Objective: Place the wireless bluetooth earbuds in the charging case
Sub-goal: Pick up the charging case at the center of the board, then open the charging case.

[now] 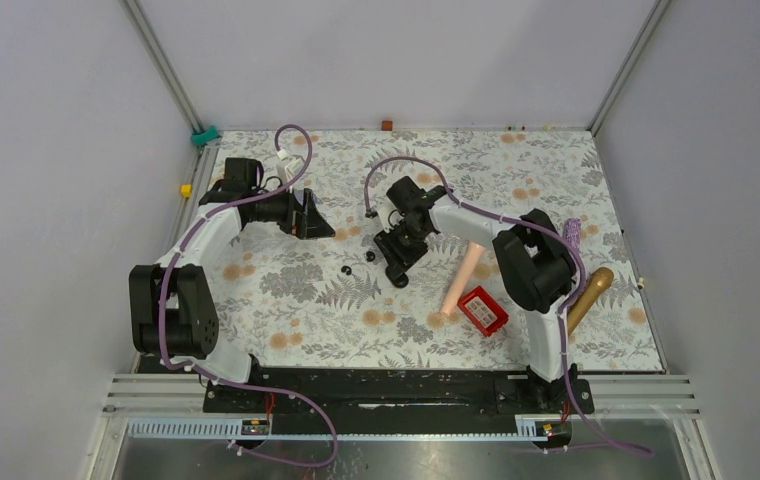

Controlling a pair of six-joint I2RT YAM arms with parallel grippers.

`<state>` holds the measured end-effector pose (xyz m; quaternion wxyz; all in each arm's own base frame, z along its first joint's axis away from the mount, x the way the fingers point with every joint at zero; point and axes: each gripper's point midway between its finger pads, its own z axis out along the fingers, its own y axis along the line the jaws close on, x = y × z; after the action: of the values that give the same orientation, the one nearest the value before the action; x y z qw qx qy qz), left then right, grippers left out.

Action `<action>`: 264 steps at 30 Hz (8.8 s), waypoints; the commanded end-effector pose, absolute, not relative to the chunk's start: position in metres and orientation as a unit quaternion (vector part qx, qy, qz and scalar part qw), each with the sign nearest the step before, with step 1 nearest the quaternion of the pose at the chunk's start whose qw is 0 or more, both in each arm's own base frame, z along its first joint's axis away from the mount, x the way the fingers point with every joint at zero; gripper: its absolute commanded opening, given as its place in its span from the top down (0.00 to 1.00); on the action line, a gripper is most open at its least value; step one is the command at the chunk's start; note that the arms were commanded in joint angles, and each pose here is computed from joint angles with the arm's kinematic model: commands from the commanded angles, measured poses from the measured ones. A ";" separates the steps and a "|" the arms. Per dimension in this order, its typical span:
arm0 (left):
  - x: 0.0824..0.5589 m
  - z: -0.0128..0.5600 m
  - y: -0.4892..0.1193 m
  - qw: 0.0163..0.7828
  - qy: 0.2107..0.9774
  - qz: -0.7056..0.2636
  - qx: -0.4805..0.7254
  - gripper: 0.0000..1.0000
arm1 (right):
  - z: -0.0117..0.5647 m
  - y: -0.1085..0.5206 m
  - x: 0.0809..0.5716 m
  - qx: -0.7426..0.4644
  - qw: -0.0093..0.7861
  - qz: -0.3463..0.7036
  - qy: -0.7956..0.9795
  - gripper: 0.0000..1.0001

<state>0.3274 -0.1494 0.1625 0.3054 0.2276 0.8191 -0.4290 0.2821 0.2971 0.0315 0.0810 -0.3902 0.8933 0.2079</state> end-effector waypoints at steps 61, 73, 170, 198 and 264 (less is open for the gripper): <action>0.326 0.178 -0.156 0.326 0.793 -0.449 0.252 0.01 | 0.080 0.314 0.268 -0.416 0.111 0.253 0.866 0.68; 0.268 0.216 -0.189 0.325 0.691 -0.530 0.369 0.02 | 0.199 0.310 0.257 -0.455 0.265 0.297 0.797 0.66; 0.210 0.241 -0.288 0.219 0.619 -0.590 0.470 0.88 | 0.211 0.294 0.213 -0.433 0.197 0.506 0.719 0.41; 0.211 0.239 -0.288 0.217 0.621 -0.589 0.469 0.78 | 0.209 0.302 0.204 -0.448 0.185 0.512 0.709 0.73; 0.205 0.239 -0.290 0.244 0.620 -0.555 0.498 1.00 | 0.229 0.278 0.266 -0.373 0.322 0.404 0.771 0.57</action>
<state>0.2198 -0.2887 0.2122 0.2234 0.4779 0.6620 -0.5324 0.2429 0.2914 0.2184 0.2601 -0.3801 0.7649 0.4503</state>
